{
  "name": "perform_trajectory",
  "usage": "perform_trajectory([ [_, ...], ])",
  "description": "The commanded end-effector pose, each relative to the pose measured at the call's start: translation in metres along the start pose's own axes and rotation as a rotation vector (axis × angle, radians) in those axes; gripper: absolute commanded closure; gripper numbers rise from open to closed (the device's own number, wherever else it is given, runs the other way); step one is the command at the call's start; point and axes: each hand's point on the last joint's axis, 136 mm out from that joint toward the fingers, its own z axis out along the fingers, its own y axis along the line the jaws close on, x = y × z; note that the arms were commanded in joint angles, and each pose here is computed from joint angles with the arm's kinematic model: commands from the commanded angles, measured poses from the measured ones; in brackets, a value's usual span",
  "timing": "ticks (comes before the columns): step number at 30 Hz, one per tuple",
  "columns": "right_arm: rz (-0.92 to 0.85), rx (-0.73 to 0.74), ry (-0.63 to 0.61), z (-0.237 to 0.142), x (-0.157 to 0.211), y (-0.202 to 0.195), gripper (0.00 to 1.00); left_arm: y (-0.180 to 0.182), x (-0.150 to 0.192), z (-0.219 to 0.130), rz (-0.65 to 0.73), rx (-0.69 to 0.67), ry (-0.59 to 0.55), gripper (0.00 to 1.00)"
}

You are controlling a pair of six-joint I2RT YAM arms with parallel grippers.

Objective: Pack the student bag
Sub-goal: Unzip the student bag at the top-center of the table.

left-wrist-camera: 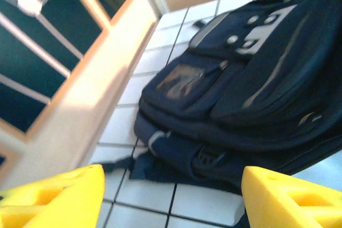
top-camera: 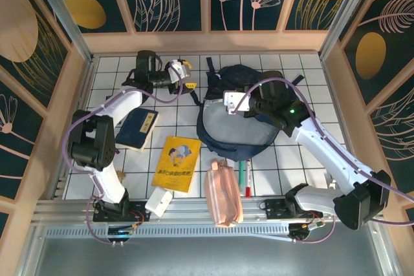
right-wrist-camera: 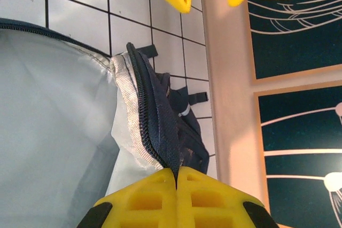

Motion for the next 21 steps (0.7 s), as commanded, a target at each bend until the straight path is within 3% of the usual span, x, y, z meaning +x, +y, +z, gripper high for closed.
perform_trajectory([
  [1,0.065,0.081,-0.062,-0.006,-0.009,-0.031,1.00,-0.052,-0.008,0.011,0.075,0.169,-0.069,0.27],
  [4,0.086,0.075,-0.081,-0.007,-0.011,-0.030,1.00,-0.073,-0.009,0.035,0.144,0.226,-0.032,0.25],
  [13,0.135,0.075,-0.086,-0.010,-0.006,-0.029,1.00,-0.088,-0.017,0.067,0.144,0.319,-0.080,0.27],
  [18,0.145,0.105,-0.041,-0.010,0.006,-0.035,1.00,-0.094,-0.029,0.062,0.121,0.346,-0.109,0.27],
  [21,0.157,0.125,-0.021,-0.009,0.014,-0.040,1.00,-0.102,-0.024,0.053,0.162,0.362,-0.061,0.23],
])
